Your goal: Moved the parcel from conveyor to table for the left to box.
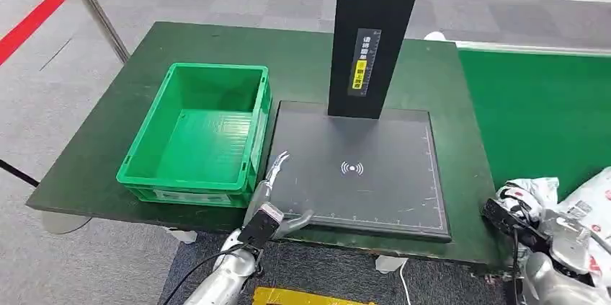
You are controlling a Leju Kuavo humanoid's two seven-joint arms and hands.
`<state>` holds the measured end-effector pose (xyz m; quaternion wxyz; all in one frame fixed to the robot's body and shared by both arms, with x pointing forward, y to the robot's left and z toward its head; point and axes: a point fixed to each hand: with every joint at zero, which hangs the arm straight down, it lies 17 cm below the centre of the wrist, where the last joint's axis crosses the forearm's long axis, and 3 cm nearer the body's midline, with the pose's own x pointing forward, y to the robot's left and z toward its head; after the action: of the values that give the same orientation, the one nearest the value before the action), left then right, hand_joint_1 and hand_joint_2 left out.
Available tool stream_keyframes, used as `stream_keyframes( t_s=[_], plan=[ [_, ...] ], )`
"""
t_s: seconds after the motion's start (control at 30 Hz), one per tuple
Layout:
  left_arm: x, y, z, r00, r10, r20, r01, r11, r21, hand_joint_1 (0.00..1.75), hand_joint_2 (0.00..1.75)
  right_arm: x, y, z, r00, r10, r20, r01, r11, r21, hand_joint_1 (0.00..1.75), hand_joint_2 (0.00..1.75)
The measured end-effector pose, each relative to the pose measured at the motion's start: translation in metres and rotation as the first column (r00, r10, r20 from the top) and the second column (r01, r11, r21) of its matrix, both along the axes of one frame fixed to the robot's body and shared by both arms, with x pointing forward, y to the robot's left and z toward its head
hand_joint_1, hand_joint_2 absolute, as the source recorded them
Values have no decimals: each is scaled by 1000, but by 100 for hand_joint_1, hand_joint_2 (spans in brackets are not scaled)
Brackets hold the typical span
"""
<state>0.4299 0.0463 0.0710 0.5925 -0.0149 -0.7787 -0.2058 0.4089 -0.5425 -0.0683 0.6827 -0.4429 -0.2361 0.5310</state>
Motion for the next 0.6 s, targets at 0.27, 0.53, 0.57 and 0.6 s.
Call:
stream_keyframes(
  t_s=[0.27,0.53,0.57,0.6],
  plan=[
    [0,0,0,1000,-1,1,1,1000,3,0,175,2,14,5,995,18,95,-25,997,68,175,175],
    [-4,1,-4,1000,-3,-1,3,1000,14,0,175,1,34,35,963,25,270,-62,989,131,175,175],
    [-4,1,-4,1000,-3,-1,3,1000,15,0,175,1,36,43,956,28,294,-70,989,131,175,175],
    [-4,1,-4,1000,-3,0,3,1000,16,0,175,1,38,50,948,35,316,-79,988,129,175,175]
  ],
)
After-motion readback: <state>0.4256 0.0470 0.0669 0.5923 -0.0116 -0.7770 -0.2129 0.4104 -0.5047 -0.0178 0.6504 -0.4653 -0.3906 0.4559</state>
